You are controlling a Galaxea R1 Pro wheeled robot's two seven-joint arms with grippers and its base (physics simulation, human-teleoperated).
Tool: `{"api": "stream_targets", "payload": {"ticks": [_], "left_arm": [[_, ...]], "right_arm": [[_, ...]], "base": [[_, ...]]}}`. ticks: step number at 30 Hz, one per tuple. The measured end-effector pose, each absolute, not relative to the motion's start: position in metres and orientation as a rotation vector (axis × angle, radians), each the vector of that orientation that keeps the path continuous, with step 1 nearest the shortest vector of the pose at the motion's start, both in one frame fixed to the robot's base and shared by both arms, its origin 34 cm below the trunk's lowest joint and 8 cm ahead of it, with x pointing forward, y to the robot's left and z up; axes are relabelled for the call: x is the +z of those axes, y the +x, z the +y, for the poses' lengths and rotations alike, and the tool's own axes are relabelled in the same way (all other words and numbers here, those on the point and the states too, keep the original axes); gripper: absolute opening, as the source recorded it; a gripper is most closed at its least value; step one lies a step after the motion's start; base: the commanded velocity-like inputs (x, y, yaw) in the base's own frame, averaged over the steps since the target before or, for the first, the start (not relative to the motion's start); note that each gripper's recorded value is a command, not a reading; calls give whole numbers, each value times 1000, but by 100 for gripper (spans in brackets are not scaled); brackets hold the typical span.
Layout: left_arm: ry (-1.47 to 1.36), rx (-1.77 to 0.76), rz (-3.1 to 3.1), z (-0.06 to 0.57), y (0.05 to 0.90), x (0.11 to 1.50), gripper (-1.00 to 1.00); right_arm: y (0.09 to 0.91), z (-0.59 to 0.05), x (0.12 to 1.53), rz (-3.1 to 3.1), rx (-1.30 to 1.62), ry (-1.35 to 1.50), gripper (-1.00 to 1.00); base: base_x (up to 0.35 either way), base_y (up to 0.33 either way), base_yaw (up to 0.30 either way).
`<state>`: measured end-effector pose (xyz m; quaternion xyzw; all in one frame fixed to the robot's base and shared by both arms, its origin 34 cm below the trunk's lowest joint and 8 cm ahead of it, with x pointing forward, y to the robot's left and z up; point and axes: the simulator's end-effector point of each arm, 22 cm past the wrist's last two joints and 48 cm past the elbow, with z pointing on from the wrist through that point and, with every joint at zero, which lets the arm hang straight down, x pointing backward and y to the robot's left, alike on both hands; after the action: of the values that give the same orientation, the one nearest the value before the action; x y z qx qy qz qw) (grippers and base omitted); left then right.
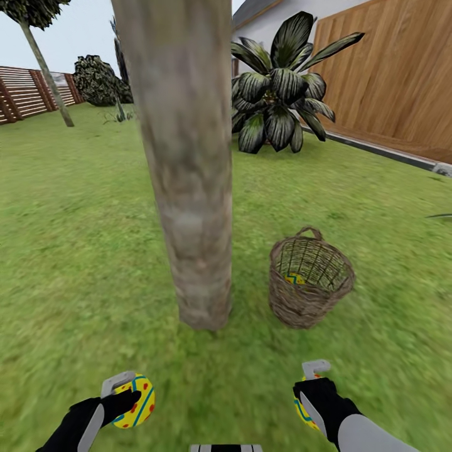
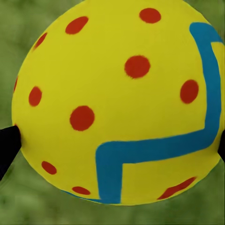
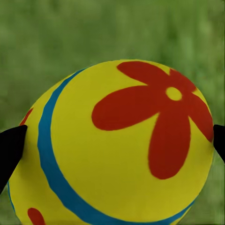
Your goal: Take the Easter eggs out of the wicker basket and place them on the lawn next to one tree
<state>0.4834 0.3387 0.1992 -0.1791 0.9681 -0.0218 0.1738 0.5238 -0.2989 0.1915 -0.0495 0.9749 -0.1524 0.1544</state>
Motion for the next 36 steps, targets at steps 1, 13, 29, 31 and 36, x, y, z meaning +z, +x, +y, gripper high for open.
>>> {"api": "stream_targets", "payload": {"ticks": [1, 13, 29, 31, 36], "left_arm": [[-508, -62, 2745, 339, 483, 199, -100], [-503, -67, 2747, 334, 483, 198, -100], [-508, -68, 2754, 335, 481, 195, -100], [-509, -65, 2762, 335, 478, 191, -100], [-511, -55, 2780, 337, 472, 184, -100]], "right_arm": [[524, -299, 192, 2793, -437, -142, -100], [524, -301, 192, 2793, -443, -142, -100], [525, -305, 190, 2790, -448, -138, -100], [523, -305, 187, 2796, -449, -140, -100], [518, -305, 178, 2811, -449, -144, -100]], "base": [[290, 102, 0], [194, 7, 0], [0, 0, 0], [0, 0, 0], [0, 0, 0]]}}
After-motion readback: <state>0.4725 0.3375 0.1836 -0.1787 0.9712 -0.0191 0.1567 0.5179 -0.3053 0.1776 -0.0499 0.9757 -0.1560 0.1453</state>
